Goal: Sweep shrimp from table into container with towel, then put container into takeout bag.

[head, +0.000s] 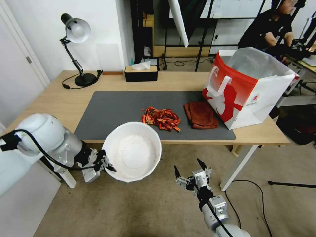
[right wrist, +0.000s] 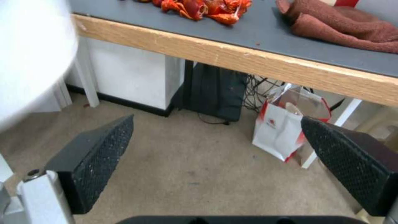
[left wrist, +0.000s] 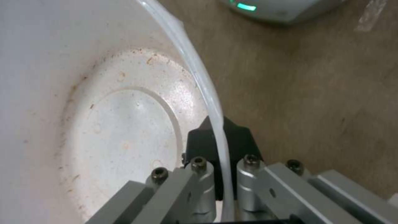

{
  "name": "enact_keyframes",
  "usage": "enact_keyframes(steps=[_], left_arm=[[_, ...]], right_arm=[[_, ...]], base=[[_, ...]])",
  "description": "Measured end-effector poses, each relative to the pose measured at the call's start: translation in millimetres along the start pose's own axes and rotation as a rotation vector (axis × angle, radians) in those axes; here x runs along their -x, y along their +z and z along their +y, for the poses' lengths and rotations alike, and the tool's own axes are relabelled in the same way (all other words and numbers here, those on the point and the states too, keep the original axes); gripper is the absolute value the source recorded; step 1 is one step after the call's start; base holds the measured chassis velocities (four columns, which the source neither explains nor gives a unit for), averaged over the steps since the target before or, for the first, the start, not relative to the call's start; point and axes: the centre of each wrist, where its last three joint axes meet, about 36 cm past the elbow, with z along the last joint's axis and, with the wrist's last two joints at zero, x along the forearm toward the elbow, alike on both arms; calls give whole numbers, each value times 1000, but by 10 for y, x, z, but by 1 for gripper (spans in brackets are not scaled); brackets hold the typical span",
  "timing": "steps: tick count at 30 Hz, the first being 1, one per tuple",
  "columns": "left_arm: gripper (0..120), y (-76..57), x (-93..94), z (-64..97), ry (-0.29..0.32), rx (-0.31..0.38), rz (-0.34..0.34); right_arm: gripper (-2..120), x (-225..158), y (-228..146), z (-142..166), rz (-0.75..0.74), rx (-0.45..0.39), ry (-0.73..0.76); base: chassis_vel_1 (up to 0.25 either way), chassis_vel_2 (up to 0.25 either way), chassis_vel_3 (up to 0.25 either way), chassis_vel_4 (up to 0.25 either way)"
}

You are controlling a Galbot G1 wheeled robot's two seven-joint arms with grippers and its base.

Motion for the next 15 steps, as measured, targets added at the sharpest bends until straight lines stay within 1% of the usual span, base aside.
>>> enact_keyframes(steps=[1,5,6,8,9,10,13,14,15], left_arm=[[0,0,0,0,0,0,0],[0,-136,288,-112,35,-4,-65],[0,-136,288,-112,35,-4,-65],[0,-174,403,-149,42,-7,-85],[0,-176,444,-161,44,-9,-89],[0,-176,444,-161,44,-9,-89],[0,-129,544,-196,50,-21,-100],[0,-86,585,-215,54,-29,-100],[0,-86,585,-215,54,-29,-100]], right_arm=[[100,0,0,0,0,0,0],[100,0,-2,12,1,1,5],[100,0,-2,12,1,1,5],[100,-2,-1,17,3,0,7],[100,-2,-1,19,3,0,7],[100,-2,-1,19,3,0,7],[100,-12,1,23,6,0,8],[100,-20,-6,22,5,-2,8],[100,-20,-6,22,5,-2,8]], base=[[0,0,0,0],[0,0,0,0],[0,0,0,0],[0,0,0,0],[0,0,0,0],[0,0,0,0],[0,0,0,0],[0,0,0,0],[0,0,0,0]])
